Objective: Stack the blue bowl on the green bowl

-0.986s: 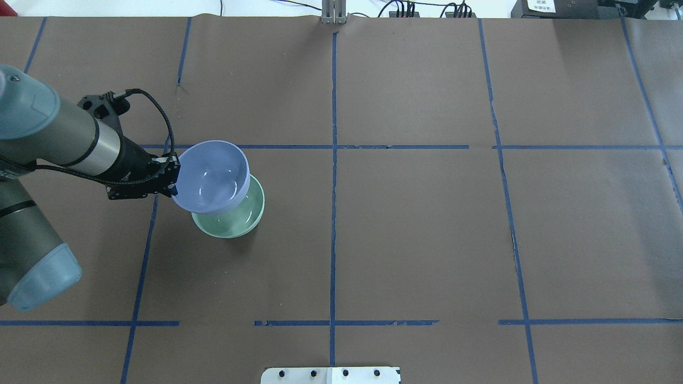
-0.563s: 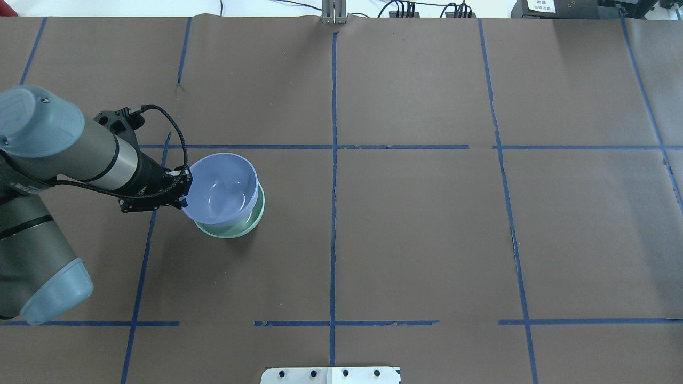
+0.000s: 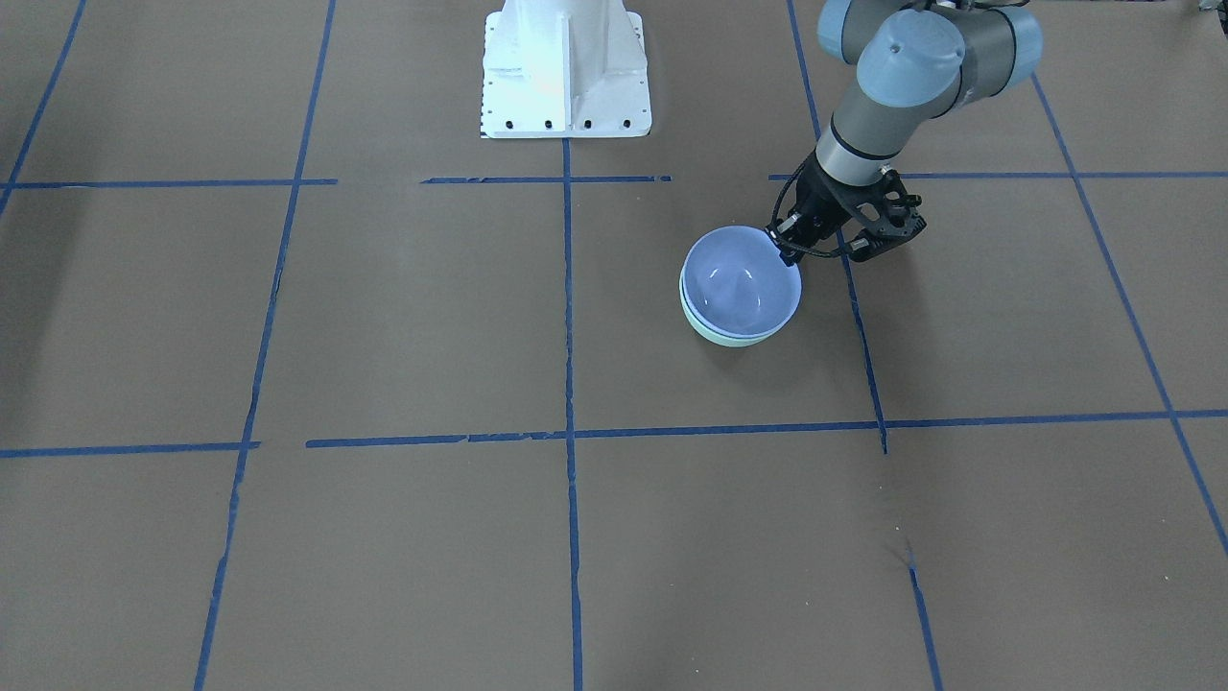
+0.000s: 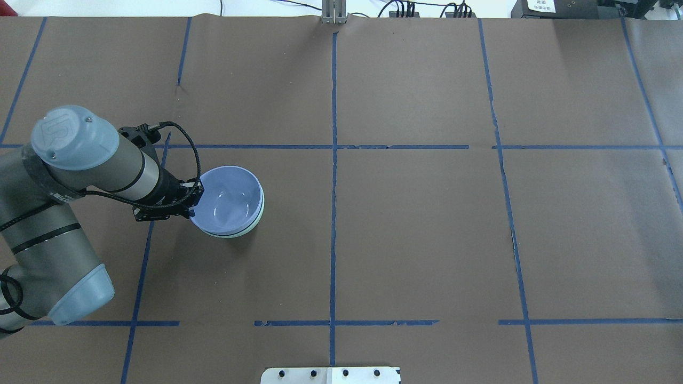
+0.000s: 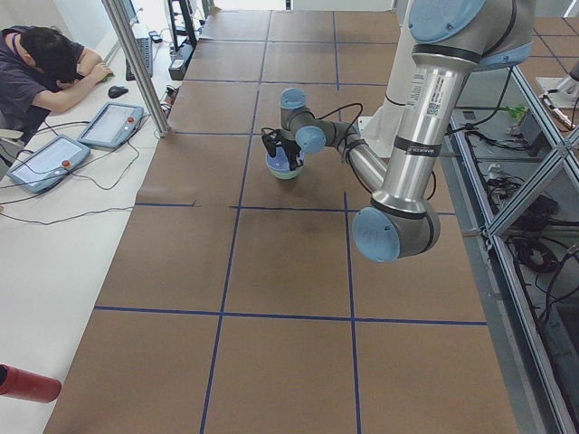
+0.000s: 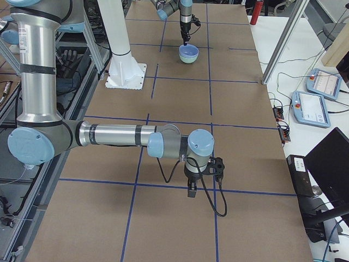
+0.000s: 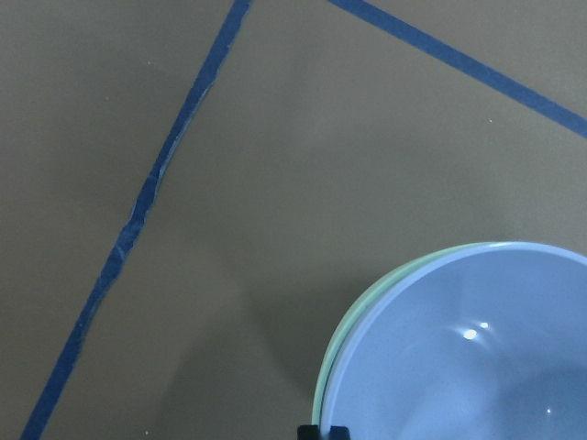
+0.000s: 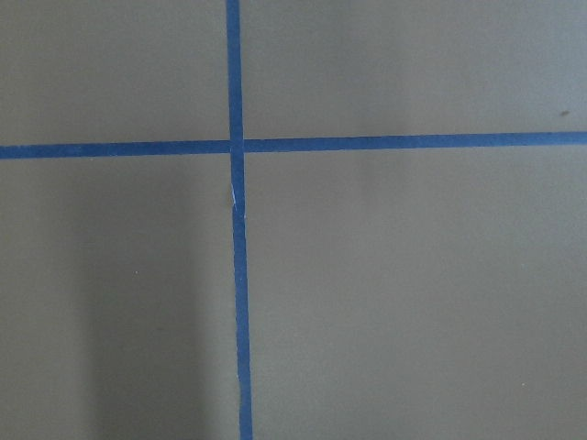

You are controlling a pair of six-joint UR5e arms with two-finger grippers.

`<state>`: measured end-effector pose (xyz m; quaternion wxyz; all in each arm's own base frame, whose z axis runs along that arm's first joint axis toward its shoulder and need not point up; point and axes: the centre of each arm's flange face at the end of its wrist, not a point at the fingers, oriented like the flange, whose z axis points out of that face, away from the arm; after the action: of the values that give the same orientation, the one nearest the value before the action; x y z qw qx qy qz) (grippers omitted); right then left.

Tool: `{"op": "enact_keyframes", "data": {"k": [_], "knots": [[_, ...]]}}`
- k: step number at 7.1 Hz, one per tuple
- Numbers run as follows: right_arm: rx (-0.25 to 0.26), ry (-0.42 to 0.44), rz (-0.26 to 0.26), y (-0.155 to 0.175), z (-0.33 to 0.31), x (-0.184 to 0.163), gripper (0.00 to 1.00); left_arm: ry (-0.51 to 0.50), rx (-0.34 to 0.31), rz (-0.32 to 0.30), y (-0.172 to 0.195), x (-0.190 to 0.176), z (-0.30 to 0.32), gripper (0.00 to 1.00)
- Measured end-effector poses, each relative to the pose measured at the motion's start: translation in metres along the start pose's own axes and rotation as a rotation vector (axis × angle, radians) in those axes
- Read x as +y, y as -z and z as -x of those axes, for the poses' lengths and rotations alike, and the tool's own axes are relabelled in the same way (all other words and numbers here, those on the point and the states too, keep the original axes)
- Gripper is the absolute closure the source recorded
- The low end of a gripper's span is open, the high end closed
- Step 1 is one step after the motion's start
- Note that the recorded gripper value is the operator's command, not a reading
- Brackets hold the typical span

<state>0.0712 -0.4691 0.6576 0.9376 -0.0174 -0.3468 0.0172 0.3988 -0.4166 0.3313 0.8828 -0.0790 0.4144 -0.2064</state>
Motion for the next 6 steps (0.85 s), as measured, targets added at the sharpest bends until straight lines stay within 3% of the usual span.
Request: {"op": "enact_keyframes", "data": {"k": [1, 2, 4, 6], "knots": [[0.0, 0.0, 0.0, 0.0, 0.0, 0.0, 0.0, 0.001, -0.003, 0.001, -0.003, -0.001, -0.002, 0.79], [0.0, 0.0, 0.0, 0.0, 0.0, 0.0, 0.0, 0.0, -0.004, 0.001, -0.004, -0.001, -0.002, 0.01], [0.0, 0.0, 0.0, 0.0, 0.0, 0.0, 0.0, -0.001, 0.003, -0.009, 0.0, -0.001, -0.004, 0.0], [0.0, 0.001, 0.0, 0.0, 0.0, 0.0, 0.0, -0.037, 0.061, -0.024, 0.036, 0.0, -0.003, 0.0]]}}
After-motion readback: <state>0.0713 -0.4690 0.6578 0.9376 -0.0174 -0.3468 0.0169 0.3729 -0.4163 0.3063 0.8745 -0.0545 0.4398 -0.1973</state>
